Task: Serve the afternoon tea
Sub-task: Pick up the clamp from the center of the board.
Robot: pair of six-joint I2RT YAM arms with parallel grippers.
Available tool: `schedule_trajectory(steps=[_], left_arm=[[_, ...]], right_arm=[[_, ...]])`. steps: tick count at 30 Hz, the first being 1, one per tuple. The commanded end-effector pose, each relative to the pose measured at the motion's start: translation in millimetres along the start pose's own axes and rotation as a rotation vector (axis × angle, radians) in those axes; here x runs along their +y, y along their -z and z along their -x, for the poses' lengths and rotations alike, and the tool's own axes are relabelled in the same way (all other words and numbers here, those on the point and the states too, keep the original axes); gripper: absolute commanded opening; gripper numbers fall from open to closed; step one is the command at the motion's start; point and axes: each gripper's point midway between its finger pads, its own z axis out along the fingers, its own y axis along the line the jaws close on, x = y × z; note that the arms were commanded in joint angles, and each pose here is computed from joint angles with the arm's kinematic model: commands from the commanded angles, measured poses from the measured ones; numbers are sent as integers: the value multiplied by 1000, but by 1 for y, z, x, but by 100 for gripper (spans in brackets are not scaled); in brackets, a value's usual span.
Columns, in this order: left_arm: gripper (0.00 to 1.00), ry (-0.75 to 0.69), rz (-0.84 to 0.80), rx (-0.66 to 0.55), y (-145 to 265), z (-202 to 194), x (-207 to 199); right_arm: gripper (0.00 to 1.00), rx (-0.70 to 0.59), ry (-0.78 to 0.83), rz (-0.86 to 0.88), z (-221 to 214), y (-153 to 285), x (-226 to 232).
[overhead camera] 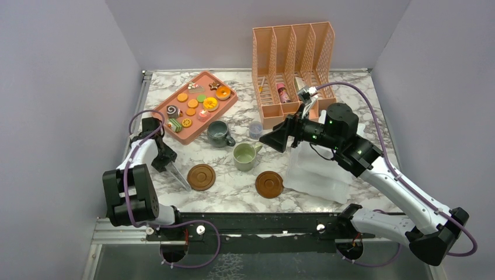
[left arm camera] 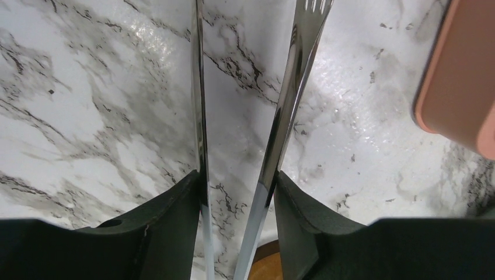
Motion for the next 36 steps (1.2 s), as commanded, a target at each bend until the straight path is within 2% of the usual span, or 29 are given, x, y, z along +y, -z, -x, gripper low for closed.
schedule_trajectory(steps=[1, 8, 16, 24, 31, 36], left_arm=[[47, -28, -61, -45, 31, 18, -13], [48, -86, -131, -140, 66, 42, -24], [48, -207, -344, -269, 125, 64, -54], [48, -377, -564, -220, 159, 54, -100], [48, -510, -665, -222, 192, 30, -144], [49, -602, -804, -143, 214, 8, -172]], right_arm=[[100, -14, -4, 12, 2, 3, 2], [100, 8, -14, 44, -5, 1, 5], [100, 13, -18, 27, -4, -1, 3], [90, -6, 7, 39, 4, -11, 4], [88, 45, 5, 55, 2, -47, 14], [83, 79, 195, 95, -20, -83, 40]])
